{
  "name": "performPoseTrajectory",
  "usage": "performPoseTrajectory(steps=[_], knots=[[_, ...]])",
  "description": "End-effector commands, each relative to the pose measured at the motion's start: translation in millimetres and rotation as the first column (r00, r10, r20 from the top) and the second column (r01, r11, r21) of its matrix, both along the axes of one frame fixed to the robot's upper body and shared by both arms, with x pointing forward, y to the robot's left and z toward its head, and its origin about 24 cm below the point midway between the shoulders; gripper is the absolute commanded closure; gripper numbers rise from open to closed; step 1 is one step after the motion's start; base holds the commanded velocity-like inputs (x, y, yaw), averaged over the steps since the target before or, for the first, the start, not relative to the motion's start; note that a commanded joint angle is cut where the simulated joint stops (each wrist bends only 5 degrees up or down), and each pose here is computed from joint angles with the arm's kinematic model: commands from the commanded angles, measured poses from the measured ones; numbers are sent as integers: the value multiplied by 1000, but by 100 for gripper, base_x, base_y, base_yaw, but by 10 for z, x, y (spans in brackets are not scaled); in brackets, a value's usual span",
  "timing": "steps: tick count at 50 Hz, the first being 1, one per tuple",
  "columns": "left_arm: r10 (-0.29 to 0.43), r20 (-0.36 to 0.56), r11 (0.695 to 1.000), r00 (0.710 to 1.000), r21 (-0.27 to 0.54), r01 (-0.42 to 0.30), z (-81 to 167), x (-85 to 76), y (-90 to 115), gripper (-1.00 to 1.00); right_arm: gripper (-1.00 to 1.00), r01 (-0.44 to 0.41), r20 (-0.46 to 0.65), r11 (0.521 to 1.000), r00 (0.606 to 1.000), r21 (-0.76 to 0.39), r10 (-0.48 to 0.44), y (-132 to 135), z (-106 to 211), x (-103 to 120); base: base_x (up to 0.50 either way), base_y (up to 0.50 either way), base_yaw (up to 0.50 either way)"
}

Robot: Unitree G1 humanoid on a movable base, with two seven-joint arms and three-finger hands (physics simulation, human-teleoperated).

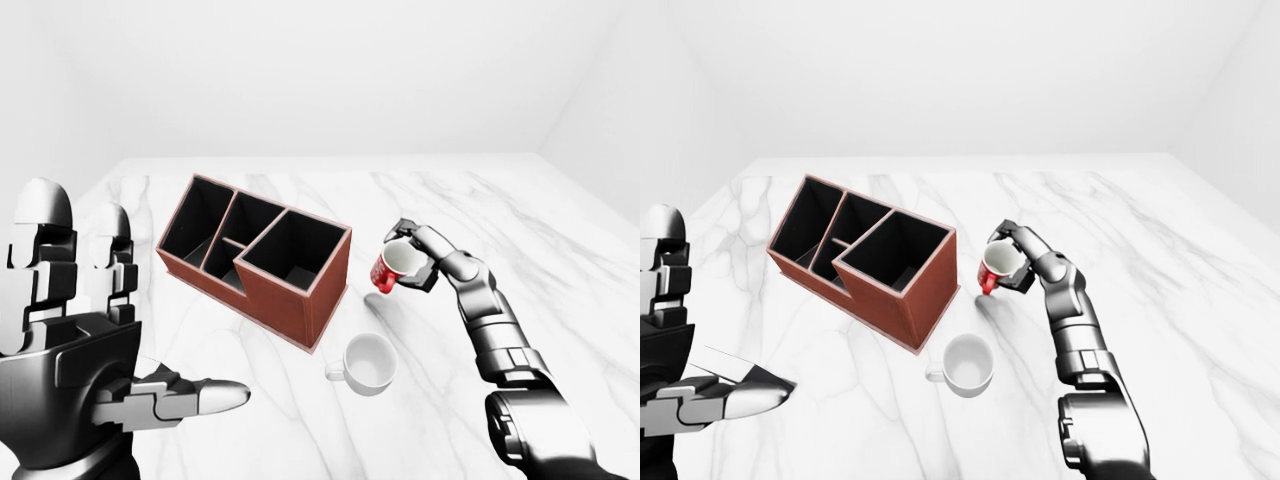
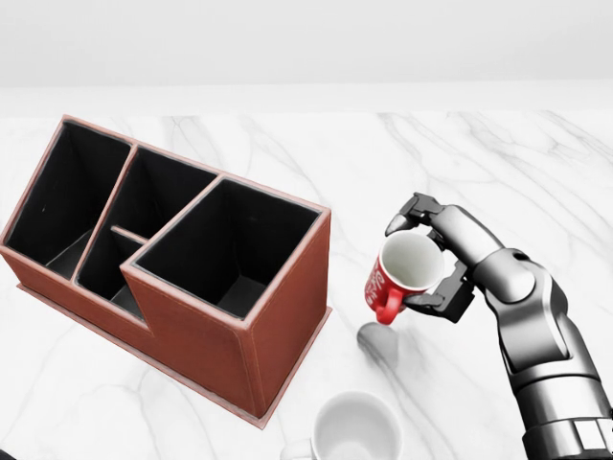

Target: Pick up the red mug and place it to the right of the caddy.

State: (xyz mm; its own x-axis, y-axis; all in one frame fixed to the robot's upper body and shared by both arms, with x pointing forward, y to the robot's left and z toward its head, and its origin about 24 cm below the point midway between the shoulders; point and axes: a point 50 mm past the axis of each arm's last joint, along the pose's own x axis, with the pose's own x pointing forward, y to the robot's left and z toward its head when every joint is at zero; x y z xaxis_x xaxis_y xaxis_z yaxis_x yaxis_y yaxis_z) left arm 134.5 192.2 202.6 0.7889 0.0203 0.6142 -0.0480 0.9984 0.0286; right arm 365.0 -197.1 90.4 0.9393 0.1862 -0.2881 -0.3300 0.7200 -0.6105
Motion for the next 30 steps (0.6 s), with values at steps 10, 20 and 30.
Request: performPoseTrajectory(steps=[10,20,30], knots=[[-18,9,999,1000,-27,18,40,23,-6,-100,100,25,-84,997,996,-71,-31,-64,-227,-44,0,0,0],[-27,-16,999,1000,-42,26,24,18,2,-100,100,-20,-80,996,997,-92,12,41,-258,-107,0,0,0],[-32,-36,998,999,-58,30,20,16,18,-100,100,-54,-77,993,996,-109,46,124,-266,-143,0,0,0]])
